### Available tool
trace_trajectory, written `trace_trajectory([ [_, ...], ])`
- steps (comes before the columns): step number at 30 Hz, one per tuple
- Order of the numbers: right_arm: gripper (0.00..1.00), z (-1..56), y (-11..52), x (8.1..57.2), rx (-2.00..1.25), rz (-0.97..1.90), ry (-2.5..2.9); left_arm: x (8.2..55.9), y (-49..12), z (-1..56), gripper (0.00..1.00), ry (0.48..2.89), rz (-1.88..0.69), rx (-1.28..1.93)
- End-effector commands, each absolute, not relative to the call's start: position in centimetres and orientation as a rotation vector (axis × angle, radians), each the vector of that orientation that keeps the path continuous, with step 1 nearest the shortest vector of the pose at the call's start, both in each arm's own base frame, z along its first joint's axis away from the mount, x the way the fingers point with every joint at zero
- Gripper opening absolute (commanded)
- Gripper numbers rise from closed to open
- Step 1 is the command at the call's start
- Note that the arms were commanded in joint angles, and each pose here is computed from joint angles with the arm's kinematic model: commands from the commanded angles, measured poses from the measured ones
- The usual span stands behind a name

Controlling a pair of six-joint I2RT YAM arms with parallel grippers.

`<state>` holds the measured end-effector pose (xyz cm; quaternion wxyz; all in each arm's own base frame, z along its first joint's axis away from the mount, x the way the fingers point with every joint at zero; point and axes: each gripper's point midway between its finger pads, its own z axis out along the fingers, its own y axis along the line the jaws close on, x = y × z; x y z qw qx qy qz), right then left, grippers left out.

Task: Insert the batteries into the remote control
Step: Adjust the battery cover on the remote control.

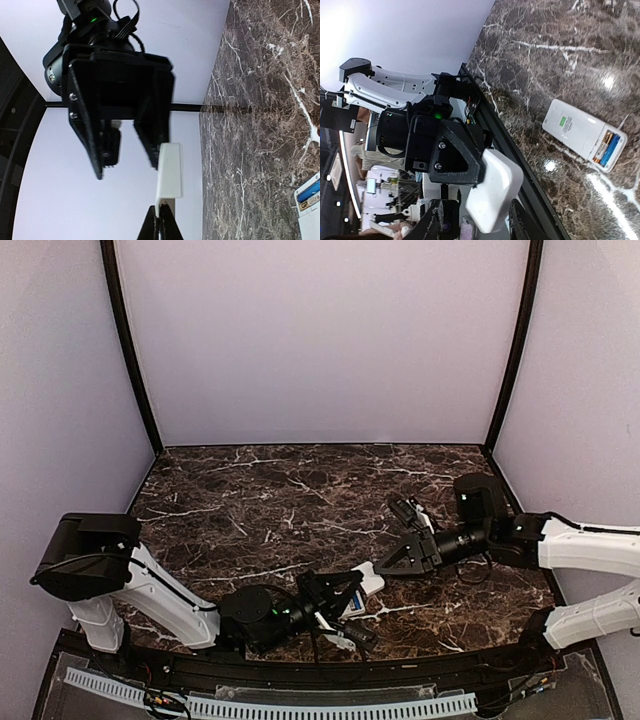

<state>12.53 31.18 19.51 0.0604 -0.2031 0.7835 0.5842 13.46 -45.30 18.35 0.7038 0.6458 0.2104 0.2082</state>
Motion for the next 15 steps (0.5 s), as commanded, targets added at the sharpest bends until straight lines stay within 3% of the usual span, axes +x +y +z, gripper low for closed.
trace_trajectory([
  [1,0.44,21.3,29.5,14.2,-0.737,1.442,2.308,12.4,-43.9,22.5,0.00,0.496,0.308,1.226],
  [15,0.46,17.4,23.6,17.1,-0.234,1.190,2.552,13.9,-49.0,14.9,0.00,0.624,0.163,1.406],
])
